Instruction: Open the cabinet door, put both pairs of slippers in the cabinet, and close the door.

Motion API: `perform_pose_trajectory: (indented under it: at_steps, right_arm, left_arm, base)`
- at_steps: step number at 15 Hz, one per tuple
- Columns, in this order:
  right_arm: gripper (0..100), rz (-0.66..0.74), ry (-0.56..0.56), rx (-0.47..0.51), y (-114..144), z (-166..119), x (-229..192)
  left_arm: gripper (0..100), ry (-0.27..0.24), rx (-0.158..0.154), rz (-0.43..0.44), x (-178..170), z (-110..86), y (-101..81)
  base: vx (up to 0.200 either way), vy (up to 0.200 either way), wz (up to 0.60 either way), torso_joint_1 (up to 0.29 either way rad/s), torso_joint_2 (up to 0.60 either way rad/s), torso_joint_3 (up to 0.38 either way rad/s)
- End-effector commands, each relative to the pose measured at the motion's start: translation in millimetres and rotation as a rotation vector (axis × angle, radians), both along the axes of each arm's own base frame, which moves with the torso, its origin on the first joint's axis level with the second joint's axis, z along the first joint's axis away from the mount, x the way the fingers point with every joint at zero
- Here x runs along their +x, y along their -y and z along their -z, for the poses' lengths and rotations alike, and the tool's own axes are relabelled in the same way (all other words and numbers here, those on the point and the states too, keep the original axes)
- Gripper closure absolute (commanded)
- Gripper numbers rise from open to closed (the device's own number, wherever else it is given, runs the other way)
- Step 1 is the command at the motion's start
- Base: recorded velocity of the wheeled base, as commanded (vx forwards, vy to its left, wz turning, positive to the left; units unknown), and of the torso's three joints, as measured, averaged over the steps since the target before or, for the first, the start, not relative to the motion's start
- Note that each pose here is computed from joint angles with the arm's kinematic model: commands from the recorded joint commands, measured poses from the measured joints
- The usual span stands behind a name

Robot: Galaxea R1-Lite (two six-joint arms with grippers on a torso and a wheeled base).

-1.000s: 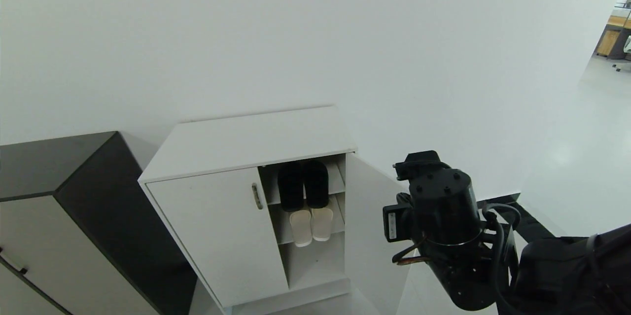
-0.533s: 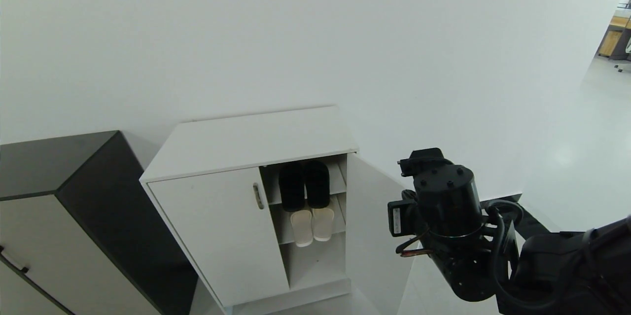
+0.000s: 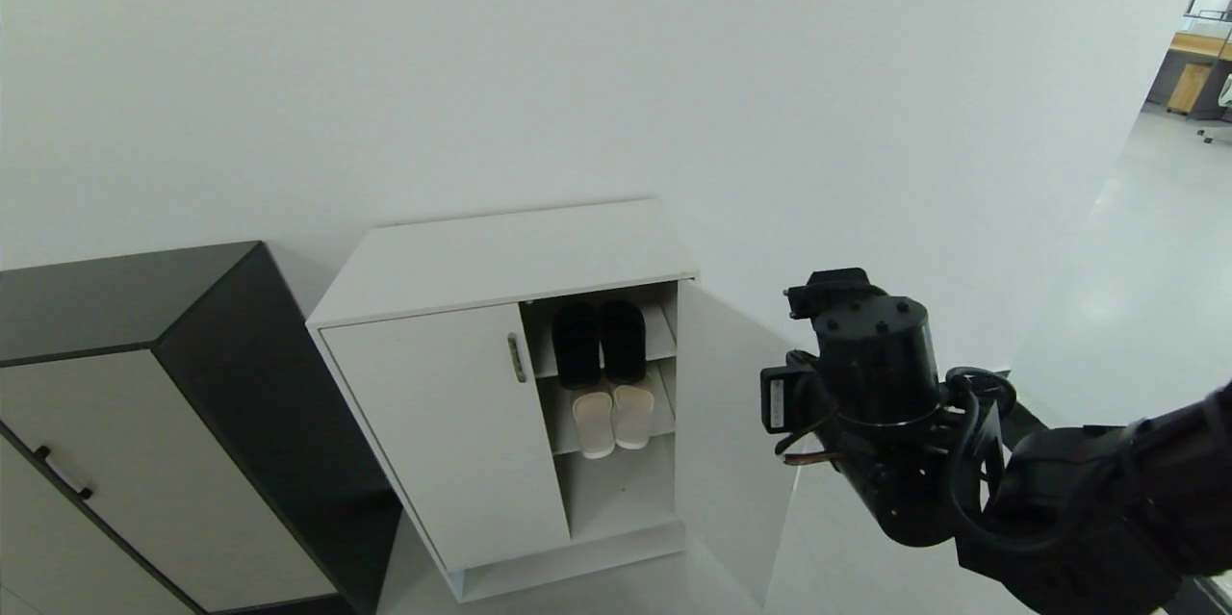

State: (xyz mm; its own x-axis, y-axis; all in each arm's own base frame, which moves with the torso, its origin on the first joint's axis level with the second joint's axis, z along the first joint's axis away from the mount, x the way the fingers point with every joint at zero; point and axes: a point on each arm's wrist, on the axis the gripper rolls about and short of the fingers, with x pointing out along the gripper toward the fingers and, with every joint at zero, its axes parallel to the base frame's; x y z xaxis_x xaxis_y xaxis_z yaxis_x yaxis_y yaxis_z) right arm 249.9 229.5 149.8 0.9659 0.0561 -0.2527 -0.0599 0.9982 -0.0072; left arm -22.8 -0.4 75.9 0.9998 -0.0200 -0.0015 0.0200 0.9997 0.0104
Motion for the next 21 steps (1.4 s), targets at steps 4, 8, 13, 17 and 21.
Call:
perform_pose_trajectory:
  at_steps: [4, 8, 13, 17, 21]
  right_arm:
    - [100, 0.048, -0.006, 0.039, 13, 1, 61]
    - [100, 0.13, -0.002, 0.048, 29, 10, 98]
    - [100, 0.146, -0.044, 0.041, 39, 36, 122]
    - [100, 0.15, -0.058, 0.044, 45, 46, 132]
    - [100, 0.154, -0.075, 0.033, 44, 57, 136]
  left_arm:
    - [100, 0.0, 0.0, 0.0, 0, 0.1, 0.0]
    - [100, 0.0, 0.0, 0.0, 0, 0.1, 0.0]
    - [100, 0.0, 0.0, 0.0, 0, 0.1, 0.0]
    - [100, 0.0, 0.0, 0.0, 0, 0.1, 0.0]
    - [100, 0.0, 0.0, 0.0, 0, 0.1, 0.0]
  base:
    - [0.0, 0.0, 0.0, 0.0, 0.0, 0.0]
    - [0.0, 0.0, 0.0, 0.0, 0.0, 0.0]
    - [0.0, 0.0, 0.0, 0.0, 0.0, 0.0]
    - [0.0, 0.0, 0.0, 0.0, 0.0, 0.0]
    - [0.0, 0.0, 0.0, 0.0, 0.0, 0.0]
